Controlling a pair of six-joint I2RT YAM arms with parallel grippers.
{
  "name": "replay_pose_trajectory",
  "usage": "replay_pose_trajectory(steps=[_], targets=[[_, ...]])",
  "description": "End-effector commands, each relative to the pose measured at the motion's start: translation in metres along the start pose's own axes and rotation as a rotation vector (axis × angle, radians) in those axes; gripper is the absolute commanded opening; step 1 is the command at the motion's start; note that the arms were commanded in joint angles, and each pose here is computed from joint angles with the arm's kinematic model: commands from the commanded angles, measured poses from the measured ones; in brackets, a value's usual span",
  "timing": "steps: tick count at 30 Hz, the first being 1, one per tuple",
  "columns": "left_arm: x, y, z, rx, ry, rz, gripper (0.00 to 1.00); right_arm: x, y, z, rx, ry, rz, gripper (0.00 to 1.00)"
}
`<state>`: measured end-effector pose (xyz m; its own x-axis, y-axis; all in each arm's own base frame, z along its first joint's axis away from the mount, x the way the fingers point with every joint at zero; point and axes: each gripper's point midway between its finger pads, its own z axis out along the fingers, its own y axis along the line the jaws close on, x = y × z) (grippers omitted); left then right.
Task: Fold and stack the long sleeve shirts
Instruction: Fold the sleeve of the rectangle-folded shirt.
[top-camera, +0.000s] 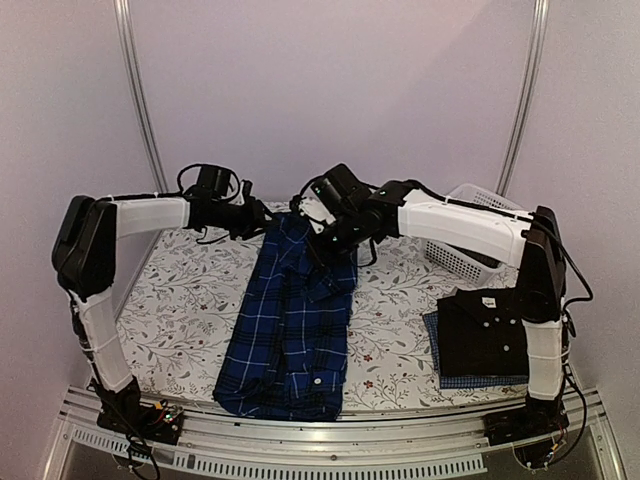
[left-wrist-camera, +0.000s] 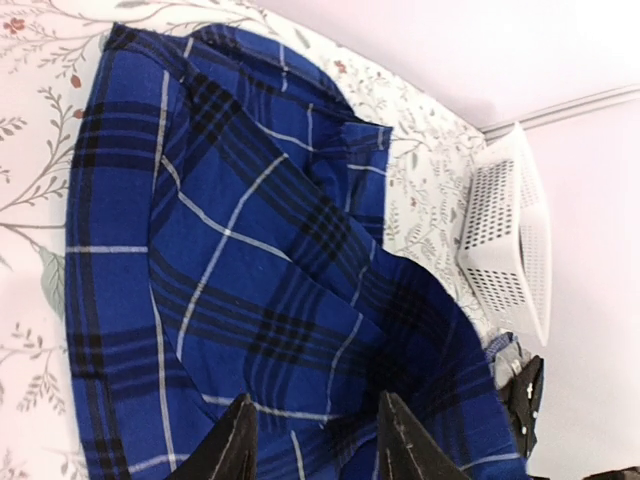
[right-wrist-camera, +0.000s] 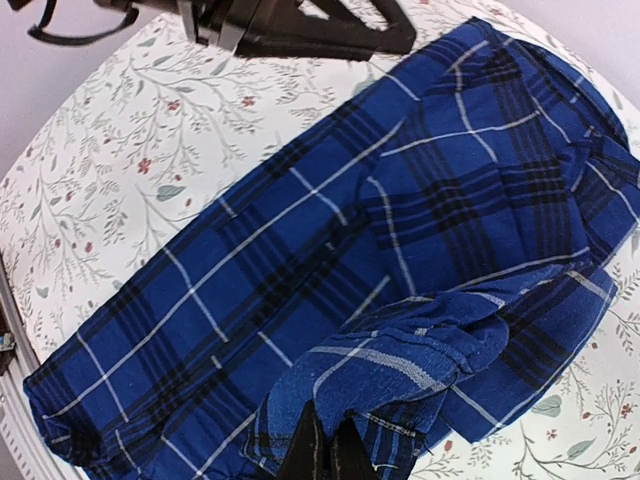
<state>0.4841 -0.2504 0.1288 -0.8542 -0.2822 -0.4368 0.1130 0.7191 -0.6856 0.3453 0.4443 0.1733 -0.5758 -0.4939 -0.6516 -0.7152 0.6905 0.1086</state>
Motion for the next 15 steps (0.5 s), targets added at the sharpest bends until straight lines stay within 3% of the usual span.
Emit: replay_pose_trajectory(steps=[1,11,13,15], targets=[[0.014,-0.010,-0.037,0.031,-0.013,0.022,0.42,0.009,0.044,0.013,-0.087,0.065,-0.078,0.00],[0.074,0.006,-0.093,-0.010,0.017,0.009,0.44,0.020,0.104,0.051,-0.272,0.108,-0.071,0.04],[0.082,0.009,-0.100,-0.021,0.021,0.013,0.44,0.026,0.110,0.054,-0.276,0.121,-0.077,0.09],[0.090,0.012,-0.104,-0.024,0.028,0.017,0.45,0.028,0.112,0.055,-0.272,0.123,-0.075,0.20]])
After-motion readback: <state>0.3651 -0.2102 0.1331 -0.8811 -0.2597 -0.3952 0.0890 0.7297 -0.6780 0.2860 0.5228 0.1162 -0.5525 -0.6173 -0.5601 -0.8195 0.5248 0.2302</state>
